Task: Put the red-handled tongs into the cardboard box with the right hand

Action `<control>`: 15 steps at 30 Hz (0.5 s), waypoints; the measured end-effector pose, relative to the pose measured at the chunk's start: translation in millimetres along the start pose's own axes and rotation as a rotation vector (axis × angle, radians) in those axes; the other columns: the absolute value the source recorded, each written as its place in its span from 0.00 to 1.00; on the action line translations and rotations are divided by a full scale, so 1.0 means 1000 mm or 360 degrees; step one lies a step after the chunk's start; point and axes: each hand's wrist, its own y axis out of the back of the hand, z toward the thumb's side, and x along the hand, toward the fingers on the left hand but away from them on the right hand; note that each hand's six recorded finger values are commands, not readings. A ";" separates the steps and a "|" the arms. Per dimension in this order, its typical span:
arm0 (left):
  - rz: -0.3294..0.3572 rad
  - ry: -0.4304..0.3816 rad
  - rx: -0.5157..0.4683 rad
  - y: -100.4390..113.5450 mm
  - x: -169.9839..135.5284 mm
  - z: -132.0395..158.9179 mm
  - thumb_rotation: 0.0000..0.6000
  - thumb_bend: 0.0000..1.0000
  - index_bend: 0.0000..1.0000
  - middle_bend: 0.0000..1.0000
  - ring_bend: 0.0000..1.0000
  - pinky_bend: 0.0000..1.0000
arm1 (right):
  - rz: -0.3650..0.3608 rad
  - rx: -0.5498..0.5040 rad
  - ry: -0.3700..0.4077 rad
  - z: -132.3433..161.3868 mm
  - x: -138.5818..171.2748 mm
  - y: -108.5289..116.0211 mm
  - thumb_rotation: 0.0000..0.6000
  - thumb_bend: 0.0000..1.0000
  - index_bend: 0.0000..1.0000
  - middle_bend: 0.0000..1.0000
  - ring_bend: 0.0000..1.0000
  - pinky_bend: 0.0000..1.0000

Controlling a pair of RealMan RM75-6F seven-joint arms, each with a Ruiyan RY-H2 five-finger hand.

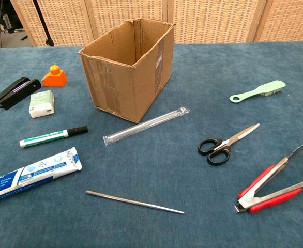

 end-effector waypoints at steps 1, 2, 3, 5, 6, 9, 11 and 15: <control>0.0000 0.0000 0.0001 0.000 0.000 0.000 1.00 0.00 0.00 0.00 0.00 0.05 | 0.0002 0.0001 0.0001 0.000 0.000 0.000 1.00 0.00 0.00 0.00 0.00 0.00; 0.0000 0.0001 0.0001 0.000 0.000 0.000 1.00 0.00 0.00 0.00 0.00 0.05 | 0.0004 0.0002 0.0002 0.000 0.000 -0.001 1.00 0.00 0.00 0.00 0.00 0.00; 0.0000 0.0003 0.0002 0.000 0.000 0.000 1.00 0.00 0.00 0.00 0.00 0.05 | 0.0009 0.0005 0.0005 0.001 0.000 -0.001 1.00 0.00 0.00 0.00 0.00 0.00; -0.0004 0.0005 0.0003 -0.001 0.000 0.000 1.00 0.00 0.00 0.00 0.00 0.05 | 0.0024 0.0013 0.0014 0.002 0.000 -0.003 1.00 0.00 0.00 0.00 0.00 0.00; -0.0005 0.0005 0.0002 -0.001 0.000 0.000 1.00 0.00 0.00 0.00 0.00 0.05 | 0.0040 0.0023 0.0028 0.003 0.001 -0.005 1.00 0.00 0.00 0.00 0.00 0.00; -0.0002 -0.0002 0.0004 0.000 -0.001 0.001 1.00 0.00 0.00 0.00 0.00 0.05 | 0.0115 0.0051 0.0097 0.011 0.001 -0.014 1.00 0.00 0.00 0.00 0.00 0.00; -0.0003 -0.0008 0.0010 -0.001 -0.001 0.002 1.00 0.00 0.00 0.00 0.00 0.05 | 0.0182 0.0071 0.0161 0.016 0.000 -0.023 1.00 0.00 0.00 0.00 0.00 0.00; -0.0005 -0.0006 0.0012 -0.002 0.000 0.003 1.00 0.00 0.00 0.00 0.00 0.05 | 0.0352 0.0143 0.0339 0.031 -0.004 -0.044 1.00 0.00 0.00 0.00 0.00 0.00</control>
